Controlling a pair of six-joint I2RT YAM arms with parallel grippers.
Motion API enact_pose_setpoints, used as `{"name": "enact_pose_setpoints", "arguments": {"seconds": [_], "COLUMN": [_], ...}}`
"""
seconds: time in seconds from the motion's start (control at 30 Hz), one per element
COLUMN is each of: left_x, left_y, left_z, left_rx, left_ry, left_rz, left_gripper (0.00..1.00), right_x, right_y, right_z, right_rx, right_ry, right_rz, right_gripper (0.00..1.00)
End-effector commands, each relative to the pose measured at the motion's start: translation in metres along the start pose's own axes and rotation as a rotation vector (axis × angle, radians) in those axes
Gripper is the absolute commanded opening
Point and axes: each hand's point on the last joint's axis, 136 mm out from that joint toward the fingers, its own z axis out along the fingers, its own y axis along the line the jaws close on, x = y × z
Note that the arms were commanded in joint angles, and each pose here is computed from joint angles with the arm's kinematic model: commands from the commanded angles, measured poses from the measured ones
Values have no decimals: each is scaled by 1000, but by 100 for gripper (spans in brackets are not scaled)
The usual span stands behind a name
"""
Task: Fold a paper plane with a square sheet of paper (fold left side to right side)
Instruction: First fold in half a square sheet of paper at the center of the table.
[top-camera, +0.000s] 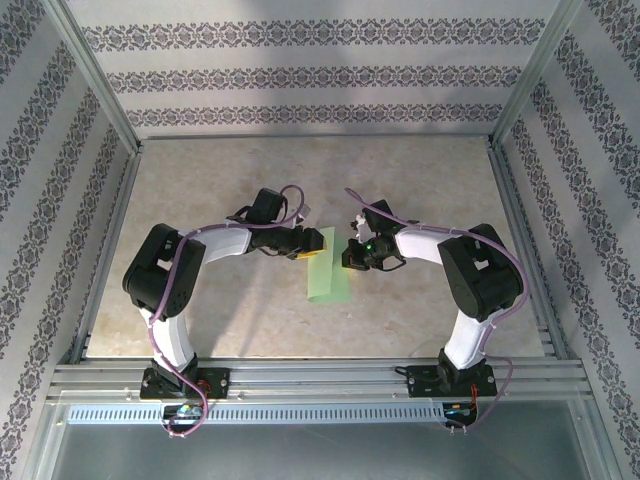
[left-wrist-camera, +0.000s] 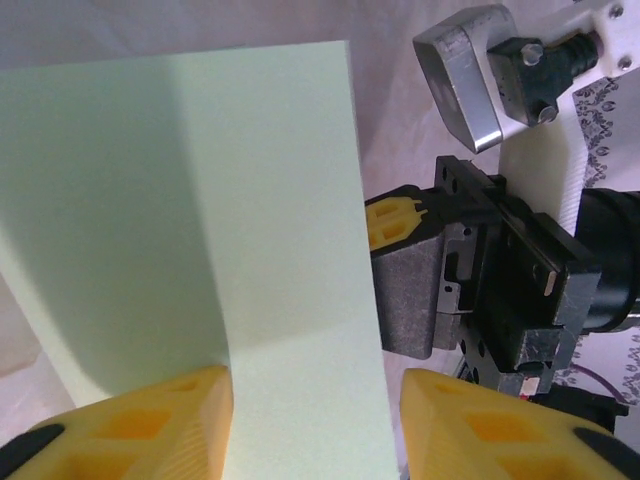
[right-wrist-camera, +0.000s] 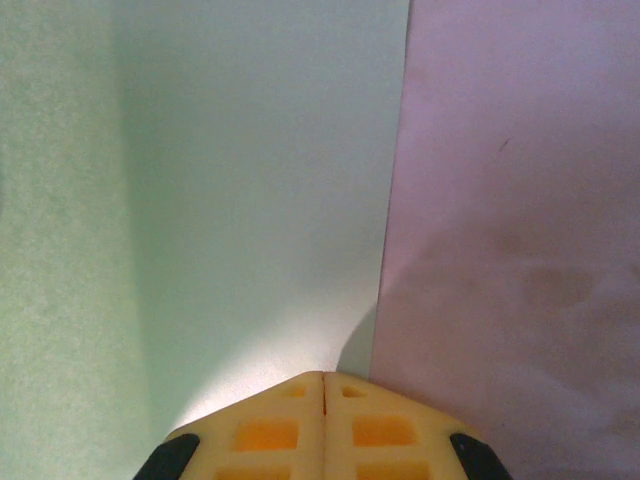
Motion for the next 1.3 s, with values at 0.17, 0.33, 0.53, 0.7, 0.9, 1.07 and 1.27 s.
{"name": "enact_pose_setpoints", "arguments": {"seconds": [0.17, 0.33, 0.53, 0.7, 0.9, 1.07, 1.27], "left_x": [-2, 1, 3, 4, 4, 4, 5], "left_y": [7, 10, 13, 14, 13, 12, 12], "left_z": [10, 12, 13, 13, 14, 15, 15], "left_rx": [-56, -66, -74, -75, -75, -70, -71], "left_ry": [17, 23, 28, 28, 27, 28, 30], "left_rz": [30, 29, 26, 26, 33, 34, 32], "left_gripper": [15, 5, 2, 2, 2, 2, 2], "right_x": [11, 5, -1, -6, -11, -7, -4], "right_y": [-3, 4, 3, 6, 32, 45, 52], "right_z": [4, -6, -25, -48, -66, -56, -30], "right_rx": [24, 17, 41, -58, -358, -436, -453], "right_ry": [20, -12, -61, -116, -168, -135, -87], "right_rz": [10, -3, -14, 0, 24, 26, 40], "right_gripper": [3, 4, 12, 26, 60, 69, 64]}}
